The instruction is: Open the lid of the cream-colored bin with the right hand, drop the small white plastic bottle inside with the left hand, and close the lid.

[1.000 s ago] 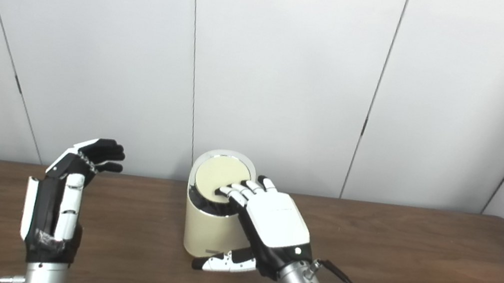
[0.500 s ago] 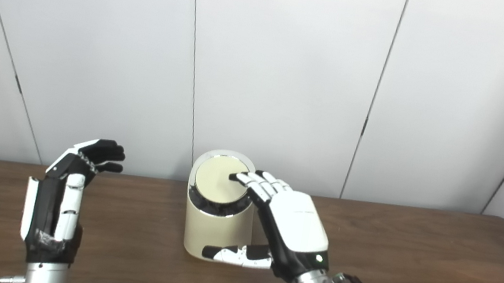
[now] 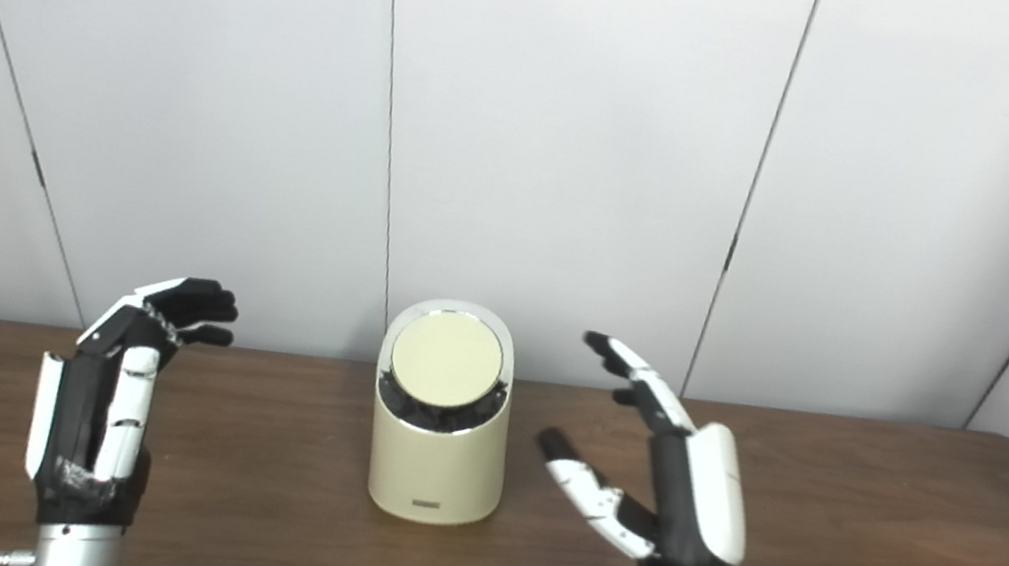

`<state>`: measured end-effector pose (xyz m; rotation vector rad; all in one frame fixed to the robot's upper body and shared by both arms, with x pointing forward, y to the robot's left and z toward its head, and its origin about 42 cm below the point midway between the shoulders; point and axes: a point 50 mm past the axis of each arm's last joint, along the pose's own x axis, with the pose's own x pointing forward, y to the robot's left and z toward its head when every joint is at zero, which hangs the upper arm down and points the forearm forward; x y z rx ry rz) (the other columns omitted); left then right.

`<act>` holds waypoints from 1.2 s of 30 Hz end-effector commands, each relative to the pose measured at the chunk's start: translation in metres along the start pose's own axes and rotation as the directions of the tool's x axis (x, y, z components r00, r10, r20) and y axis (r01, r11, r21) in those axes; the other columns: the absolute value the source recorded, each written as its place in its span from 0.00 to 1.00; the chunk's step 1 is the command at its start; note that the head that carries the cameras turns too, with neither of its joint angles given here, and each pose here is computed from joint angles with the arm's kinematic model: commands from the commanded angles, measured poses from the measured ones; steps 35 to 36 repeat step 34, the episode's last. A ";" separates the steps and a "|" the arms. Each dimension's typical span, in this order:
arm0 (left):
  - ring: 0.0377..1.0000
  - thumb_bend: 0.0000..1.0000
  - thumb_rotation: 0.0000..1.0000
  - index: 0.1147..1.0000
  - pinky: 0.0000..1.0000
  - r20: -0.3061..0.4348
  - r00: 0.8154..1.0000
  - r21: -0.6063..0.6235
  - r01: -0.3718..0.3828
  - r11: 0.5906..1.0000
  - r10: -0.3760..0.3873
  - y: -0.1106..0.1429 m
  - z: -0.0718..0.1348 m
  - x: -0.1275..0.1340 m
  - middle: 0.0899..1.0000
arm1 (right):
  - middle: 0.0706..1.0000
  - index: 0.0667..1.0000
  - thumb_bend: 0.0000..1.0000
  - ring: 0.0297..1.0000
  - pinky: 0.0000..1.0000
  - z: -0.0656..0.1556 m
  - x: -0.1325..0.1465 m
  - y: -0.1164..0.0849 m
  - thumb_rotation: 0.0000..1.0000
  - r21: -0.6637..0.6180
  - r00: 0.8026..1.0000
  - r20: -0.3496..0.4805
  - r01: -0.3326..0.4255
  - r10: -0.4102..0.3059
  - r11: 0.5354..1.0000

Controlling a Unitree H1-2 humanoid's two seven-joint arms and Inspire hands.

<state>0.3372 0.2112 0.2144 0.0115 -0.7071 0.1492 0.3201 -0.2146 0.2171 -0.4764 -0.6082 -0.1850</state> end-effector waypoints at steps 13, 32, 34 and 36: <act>0.66 0.28 0.57 0.64 0.60 0.042 0.999 0.009 -0.024 1.000 0.024 0.001 0.015 0.010 0.65 | 0.72 0.70 0.29 0.71 0.64 0.010 -0.002 -0.006 0.53 0.181 0.993 0.049 0.101 -0.111 0.978; 0.63 0.26 0.53 0.62 0.57 0.048 0.999 -0.014 -0.013 1.000 0.013 -0.008 0.020 -0.017 0.63 | 0.70 0.67 0.29 0.68 0.60 -0.001 -0.027 -0.013 0.36 0.221 0.991 -0.010 0.130 -0.131 0.966; 0.64 0.25 0.51 0.62 0.57 0.045 0.999 -0.015 -0.016 1.000 0.017 -0.008 0.020 -0.018 0.63 | 0.69 0.67 0.29 0.68 0.61 -0.003 -0.028 -0.015 0.35 0.225 0.990 -0.008 0.136 -0.138 0.965; 0.64 0.25 0.51 0.62 0.57 0.045 0.999 -0.015 -0.016 1.000 0.017 -0.008 0.020 -0.018 0.63 | 0.69 0.67 0.29 0.68 0.61 -0.003 -0.028 -0.015 0.35 0.225 0.990 -0.008 0.136 -0.138 0.965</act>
